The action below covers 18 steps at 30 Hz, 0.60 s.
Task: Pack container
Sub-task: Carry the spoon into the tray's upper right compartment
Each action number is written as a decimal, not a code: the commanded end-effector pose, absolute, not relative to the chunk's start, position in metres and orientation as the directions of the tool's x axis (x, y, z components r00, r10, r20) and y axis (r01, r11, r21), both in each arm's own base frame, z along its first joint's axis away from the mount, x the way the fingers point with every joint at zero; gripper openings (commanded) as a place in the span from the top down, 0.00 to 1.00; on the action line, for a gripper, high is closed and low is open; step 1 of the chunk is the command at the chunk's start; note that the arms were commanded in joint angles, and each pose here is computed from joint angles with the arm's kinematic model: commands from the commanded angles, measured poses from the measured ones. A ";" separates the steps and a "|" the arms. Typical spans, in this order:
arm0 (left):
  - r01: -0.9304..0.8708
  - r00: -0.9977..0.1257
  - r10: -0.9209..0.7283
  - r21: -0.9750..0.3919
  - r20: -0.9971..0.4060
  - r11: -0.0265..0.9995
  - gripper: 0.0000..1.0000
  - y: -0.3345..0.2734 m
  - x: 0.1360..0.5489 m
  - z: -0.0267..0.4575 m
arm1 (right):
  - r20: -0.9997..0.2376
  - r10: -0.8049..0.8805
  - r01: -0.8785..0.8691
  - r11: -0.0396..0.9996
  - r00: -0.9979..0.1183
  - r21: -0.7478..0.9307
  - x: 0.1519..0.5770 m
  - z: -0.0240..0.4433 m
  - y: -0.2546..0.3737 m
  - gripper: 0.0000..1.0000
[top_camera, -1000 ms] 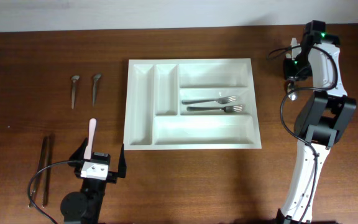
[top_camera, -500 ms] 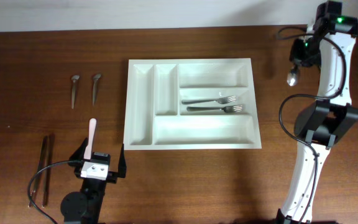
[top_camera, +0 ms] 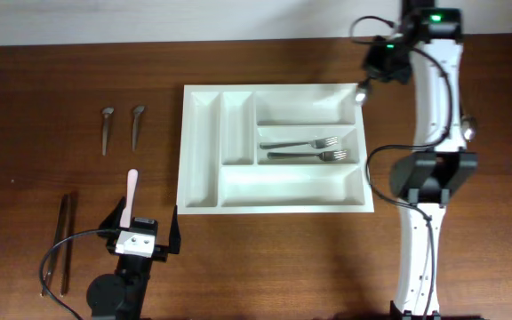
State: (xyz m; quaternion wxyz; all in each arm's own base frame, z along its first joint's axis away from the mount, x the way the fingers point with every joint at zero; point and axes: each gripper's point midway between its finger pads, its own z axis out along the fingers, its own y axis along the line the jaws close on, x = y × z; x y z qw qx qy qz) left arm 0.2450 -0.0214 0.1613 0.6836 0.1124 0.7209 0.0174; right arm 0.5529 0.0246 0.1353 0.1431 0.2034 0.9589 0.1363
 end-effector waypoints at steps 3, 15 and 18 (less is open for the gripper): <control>0.127 -0.042 0.174 0.167 -0.984 0.978 0.01 -0.019 0.245 0.160 | -0.207 0.501 0.399 0.830 -0.840 0.390 0.553 0.158 0.078 0.96; 0.127 -0.042 0.174 0.167 -0.984 0.978 0.01 -0.019 0.245 0.160 | 0.024 0.847 0.784 0.480 -0.531 0.394 0.539 0.151 0.117 0.96; 0.127 -0.042 0.174 0.167 -0.984 0.978 0.01 -0.019 0.245 0.160 | 0.068 0.889 0.834 0.395 -0.452 0.385 0.537 0.150 0.127 0.96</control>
